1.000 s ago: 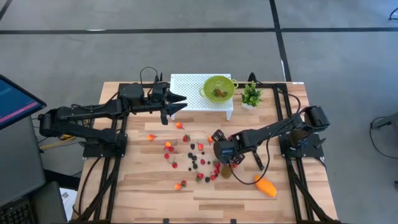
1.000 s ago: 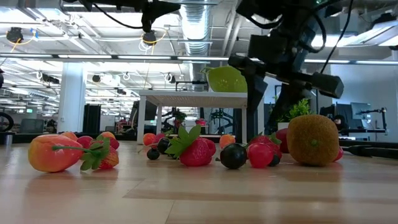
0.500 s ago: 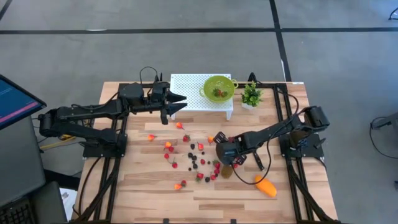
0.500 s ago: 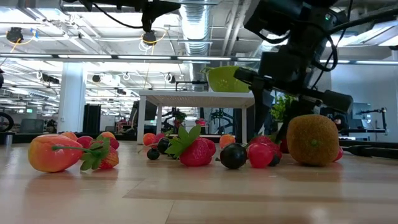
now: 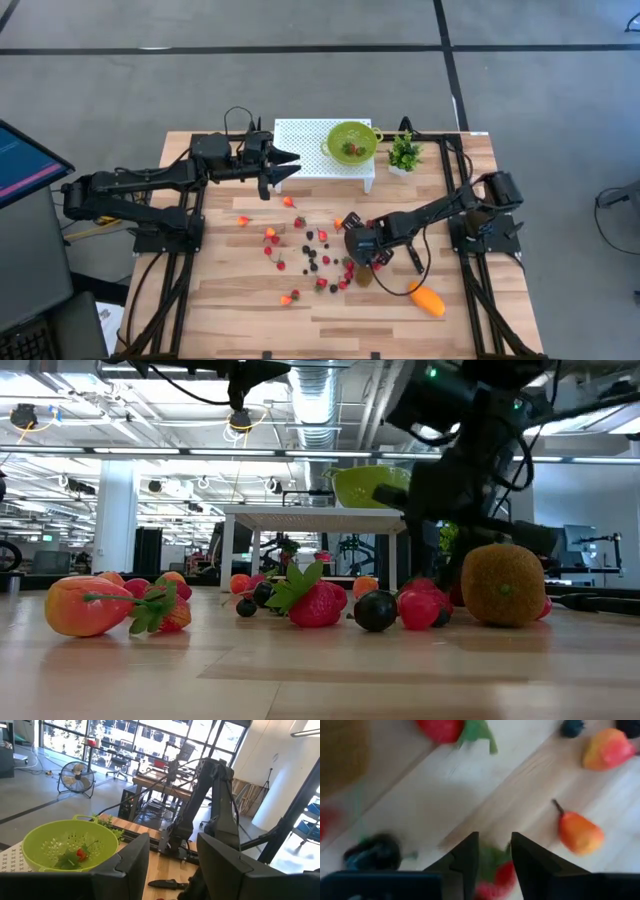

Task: Pick & Place Fruit
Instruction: Put the red strawberry into the green strainer bowl, then put the red cherry into the green strainer bowl

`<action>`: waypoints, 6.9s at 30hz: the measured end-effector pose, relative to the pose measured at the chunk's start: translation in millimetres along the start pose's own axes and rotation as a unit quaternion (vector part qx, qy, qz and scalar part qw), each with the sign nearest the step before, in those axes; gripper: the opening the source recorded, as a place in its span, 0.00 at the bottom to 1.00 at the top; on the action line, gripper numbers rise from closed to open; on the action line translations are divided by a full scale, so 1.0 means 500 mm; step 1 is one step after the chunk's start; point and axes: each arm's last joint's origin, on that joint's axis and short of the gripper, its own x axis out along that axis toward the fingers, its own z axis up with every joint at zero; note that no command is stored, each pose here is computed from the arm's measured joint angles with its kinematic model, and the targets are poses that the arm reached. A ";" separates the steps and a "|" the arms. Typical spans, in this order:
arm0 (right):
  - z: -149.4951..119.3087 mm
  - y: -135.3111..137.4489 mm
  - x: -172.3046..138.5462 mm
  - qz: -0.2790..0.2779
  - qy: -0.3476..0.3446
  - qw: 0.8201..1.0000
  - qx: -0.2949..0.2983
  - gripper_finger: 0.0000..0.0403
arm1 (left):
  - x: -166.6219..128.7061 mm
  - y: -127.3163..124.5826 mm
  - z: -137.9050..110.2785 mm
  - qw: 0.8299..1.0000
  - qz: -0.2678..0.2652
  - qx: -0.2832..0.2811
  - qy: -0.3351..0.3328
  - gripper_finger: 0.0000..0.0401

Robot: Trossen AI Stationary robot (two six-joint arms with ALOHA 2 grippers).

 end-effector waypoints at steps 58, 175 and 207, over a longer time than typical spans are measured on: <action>-0.253 -0.308 -0.308 -0.320 -0.330 0.691 0.557 0.00 | 0.000 -0.001 0.005 1.000 -0.004 0.002 -0.013 0.40; -0.030 0.075 -0.214 0.024 -0.012 0.903 0.428 0.31 | 0.000 -0.003 0.010 1.000 -0.007 0.004 -0.026 0.40; 0.005 0.107 -0.046 0.056 0.111 0.916 0.382 0.43 | -0.001 -0.004 0.015 0.999 -0.010 0.006 -0.037 0.40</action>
